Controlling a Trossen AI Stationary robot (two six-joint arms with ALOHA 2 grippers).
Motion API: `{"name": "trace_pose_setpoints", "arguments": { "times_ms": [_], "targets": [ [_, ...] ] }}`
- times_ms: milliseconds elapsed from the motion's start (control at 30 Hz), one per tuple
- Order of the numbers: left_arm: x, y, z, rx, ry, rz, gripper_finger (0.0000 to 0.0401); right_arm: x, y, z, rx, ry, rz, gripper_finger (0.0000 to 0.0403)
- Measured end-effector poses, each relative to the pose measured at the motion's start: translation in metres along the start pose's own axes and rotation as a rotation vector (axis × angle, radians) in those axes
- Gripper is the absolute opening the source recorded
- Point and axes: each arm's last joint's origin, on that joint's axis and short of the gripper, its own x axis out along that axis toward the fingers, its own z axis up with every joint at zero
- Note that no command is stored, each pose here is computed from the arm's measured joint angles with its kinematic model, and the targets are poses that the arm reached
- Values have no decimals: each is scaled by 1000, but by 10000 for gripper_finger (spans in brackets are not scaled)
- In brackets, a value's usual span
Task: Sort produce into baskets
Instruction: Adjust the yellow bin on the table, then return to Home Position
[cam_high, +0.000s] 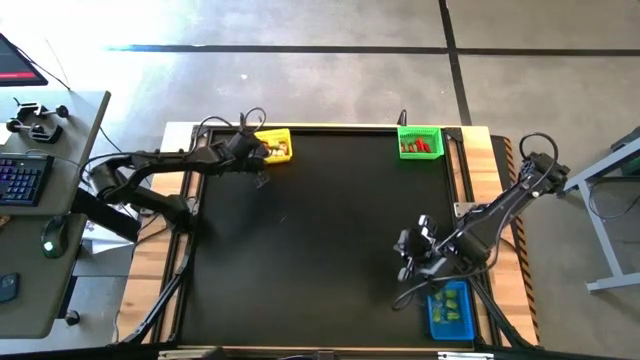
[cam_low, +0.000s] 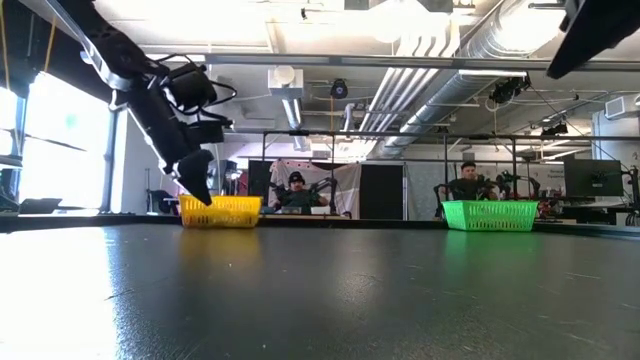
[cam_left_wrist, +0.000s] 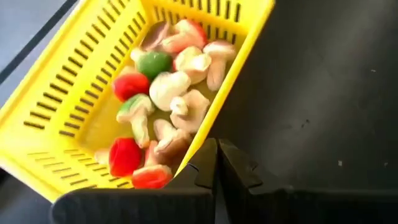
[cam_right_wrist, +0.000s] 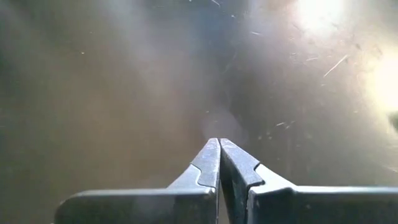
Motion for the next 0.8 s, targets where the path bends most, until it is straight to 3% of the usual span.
{"name": "trace_pose_setpoints", "arguments": {
  "times_ms": [367, 567, 800],
  "targets": [
    [0, 12, 4, -34, -51, 65, 0, 12, -10, 17, -37, 10, -19, 0],
    [-5, -1, 5, -37, -56, -29, 0, 19, -12, 31, -85, -34, 8, 0],
    [-24, -34, 14, 34, -263, -143, 0, 41, -26, 51, -152, -91, -14, 0]
  ]
}}
